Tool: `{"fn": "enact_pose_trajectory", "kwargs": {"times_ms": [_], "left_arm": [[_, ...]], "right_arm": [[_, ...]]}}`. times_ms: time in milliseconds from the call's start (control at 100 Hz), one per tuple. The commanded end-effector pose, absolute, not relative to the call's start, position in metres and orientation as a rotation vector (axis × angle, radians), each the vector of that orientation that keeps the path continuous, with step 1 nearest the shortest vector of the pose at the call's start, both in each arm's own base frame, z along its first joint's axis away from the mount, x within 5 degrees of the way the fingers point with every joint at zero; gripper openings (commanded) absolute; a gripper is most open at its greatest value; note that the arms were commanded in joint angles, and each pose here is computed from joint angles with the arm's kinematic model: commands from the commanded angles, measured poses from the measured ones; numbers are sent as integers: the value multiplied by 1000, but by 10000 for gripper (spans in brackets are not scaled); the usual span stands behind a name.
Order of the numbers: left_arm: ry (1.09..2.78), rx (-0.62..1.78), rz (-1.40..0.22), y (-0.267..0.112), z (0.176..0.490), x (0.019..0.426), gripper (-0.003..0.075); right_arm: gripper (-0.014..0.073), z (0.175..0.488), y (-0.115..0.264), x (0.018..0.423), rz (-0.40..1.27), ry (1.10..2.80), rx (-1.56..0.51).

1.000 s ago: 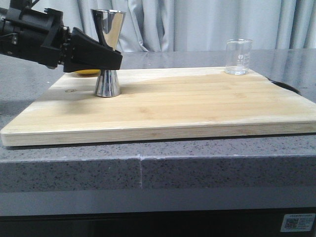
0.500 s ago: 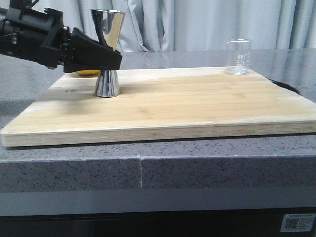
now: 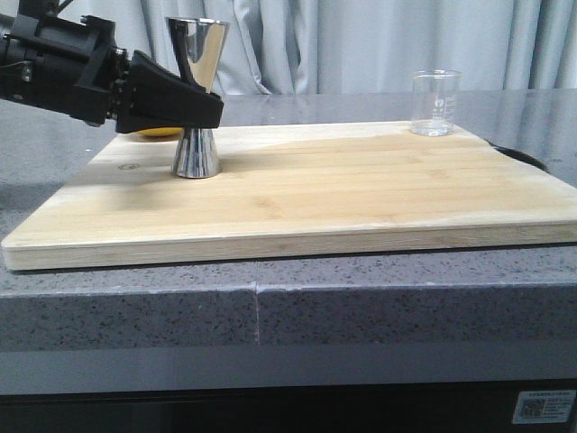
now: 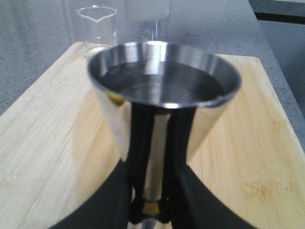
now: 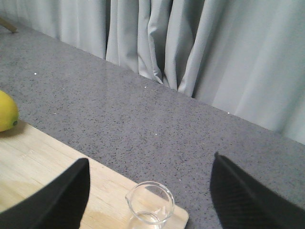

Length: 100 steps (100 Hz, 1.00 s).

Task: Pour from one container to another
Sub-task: 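Lower the jigger onto the board beside the lemon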

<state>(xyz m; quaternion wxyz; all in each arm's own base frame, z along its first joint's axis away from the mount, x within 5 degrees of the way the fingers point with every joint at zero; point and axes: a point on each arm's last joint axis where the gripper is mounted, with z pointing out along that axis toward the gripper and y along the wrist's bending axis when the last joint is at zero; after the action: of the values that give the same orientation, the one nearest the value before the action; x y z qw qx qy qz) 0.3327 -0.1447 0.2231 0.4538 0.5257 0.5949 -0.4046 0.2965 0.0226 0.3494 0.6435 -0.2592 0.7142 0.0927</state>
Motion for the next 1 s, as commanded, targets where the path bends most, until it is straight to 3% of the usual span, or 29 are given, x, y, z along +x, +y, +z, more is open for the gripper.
{"fn": "enact_pose_trajectory", "kwargs": {"times_ms": [0,100,550,820,990], "left_arm": [[1376,1291,-1002,-144,249,329,140],[1376,1291,-1002,-144,249,329,176],[1376,1291,-1002,-144,249,329,185],[1395,1280,-989,-144,248,330,391],[1395,1280,-989,-144,248,330,413]], "right_arm": [[482,370,22,289,207,1560,-566],[482,370,22,289,207,1560,-566],[482,370,22,289,207,1560,-566],[482,370,22,289,207,1560,-566],[482,370,22,289,207,1560,-566]]}}
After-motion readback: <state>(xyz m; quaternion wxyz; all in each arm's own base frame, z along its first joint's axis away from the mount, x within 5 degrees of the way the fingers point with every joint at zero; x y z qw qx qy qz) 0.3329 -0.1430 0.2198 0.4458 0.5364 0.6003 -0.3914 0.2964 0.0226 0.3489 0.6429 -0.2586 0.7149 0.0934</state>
